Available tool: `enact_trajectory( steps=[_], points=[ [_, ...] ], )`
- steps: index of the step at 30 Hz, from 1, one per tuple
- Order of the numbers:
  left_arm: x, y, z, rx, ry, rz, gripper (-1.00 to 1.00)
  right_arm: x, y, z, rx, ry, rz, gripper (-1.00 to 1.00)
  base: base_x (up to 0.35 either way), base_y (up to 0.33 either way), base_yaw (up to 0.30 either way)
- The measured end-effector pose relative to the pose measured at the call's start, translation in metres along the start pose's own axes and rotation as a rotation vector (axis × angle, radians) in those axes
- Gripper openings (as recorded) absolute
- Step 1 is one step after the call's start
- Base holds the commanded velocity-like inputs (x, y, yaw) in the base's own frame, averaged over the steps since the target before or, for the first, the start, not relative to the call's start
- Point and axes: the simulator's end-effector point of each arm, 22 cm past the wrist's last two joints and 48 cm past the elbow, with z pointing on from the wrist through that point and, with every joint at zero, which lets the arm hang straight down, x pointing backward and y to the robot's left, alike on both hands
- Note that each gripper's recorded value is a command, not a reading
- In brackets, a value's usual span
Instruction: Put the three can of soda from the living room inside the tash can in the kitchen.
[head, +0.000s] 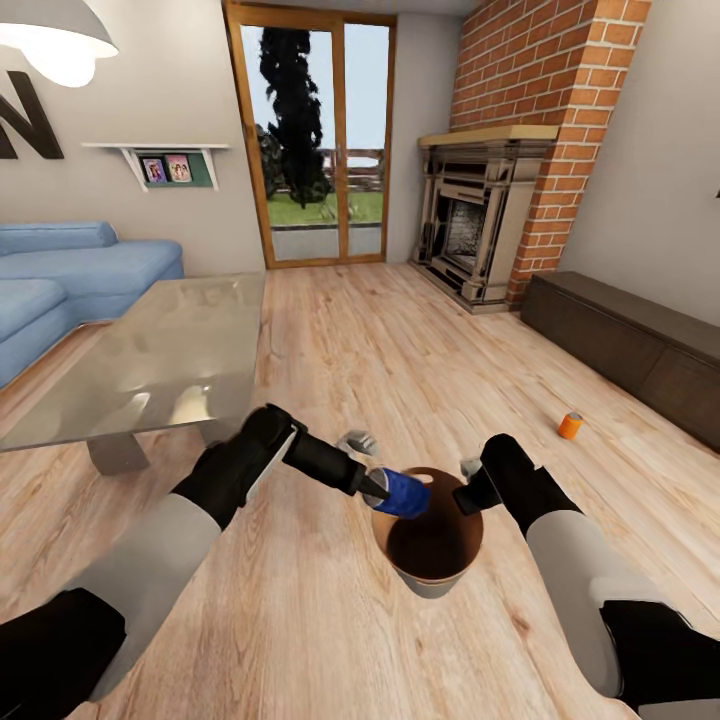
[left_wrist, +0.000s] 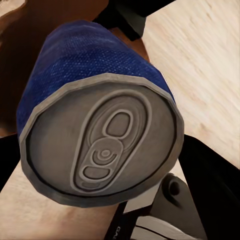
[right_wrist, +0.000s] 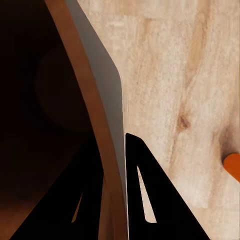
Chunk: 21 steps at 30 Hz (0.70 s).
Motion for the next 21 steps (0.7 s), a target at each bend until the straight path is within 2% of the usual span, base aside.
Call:
enact_trajectory(
  steps=[4,9,12,15,18,21],
  points=[
    [-0.001,-0.006,0.008,0.004,0.002,0.004,-1.00,-0.004,0.015,0.000,-0.024,-0.005,-0.004,-1.00,0.000,0.000,0.000],
    [0.005,-0.013,0.022,0.001,0.039,0.023,-1.00,-0.006,0.017,0.001,-0.011,-0.006,-0.019,-1.00,0.000,0.000,0.000],
    [0.013,-0.003,0.031,-0.060,0.073,0.038,-1.00,-0.009,0.026,0.000,-0.025,-0.010,-0.023,-1.00,0.000,0.000,0.000],
    [0.022,0.008,0.035,-0.093,0.091,0.022,-1.00,-0.010,0.029,0.000,-0.030,-0.011,-0.022,-1.00,0.000,0.000,0.000],
    [0.028,0.015,0.037,-0.109,0.105,0.006,-1.00,-0.010,0.027,0.000,-0.015,-0.010,-0.033,-1.00,0.000,0.000,0.000],
    [0.031,0.018,0.038,-0.118,0.109,0.002,-1.00,-0.010,0.030,0.000,-0.028,-0.011,-0.026,-1.00,0.000,0.000,0.000]
  ],
)
